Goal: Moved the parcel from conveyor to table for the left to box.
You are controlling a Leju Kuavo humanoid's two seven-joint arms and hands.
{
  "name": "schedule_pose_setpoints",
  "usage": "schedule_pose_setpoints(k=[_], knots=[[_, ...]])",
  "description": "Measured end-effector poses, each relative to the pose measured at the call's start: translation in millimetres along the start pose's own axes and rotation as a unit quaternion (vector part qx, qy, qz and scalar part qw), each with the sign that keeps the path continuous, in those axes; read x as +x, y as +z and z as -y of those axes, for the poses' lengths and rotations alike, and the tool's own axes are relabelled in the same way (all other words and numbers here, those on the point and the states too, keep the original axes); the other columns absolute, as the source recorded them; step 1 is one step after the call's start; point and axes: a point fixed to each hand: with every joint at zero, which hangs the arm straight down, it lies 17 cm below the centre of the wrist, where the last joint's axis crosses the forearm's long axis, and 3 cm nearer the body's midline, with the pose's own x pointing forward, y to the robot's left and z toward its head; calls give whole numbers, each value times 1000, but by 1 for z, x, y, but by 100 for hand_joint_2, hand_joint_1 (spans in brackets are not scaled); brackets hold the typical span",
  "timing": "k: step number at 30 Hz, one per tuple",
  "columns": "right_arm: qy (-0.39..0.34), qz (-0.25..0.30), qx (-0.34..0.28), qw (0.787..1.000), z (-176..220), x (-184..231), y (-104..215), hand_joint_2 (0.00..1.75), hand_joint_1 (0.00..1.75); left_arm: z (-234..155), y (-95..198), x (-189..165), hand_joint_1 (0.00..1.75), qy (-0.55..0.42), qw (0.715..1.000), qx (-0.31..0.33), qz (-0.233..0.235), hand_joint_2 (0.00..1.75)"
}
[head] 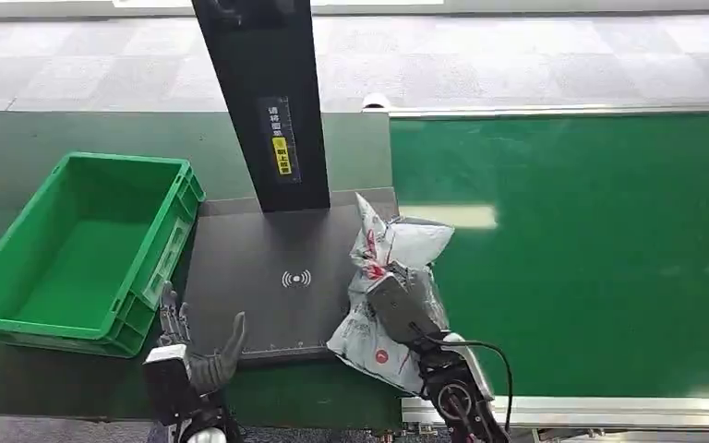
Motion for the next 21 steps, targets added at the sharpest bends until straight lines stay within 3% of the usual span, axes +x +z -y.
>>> schedule_pose_setpoints(k=[8, 21], knots=[[0, 5, 15, 1000, -12, 5, -10, 175, 175, -4, -4, -7, 0, 6, 1000, 12, -13, 175], [-5, 17, -30, 999, 9, 8, -13, 175, 175, -2, -5, -12, 0, 10, 1000, 13, -22, 175]])
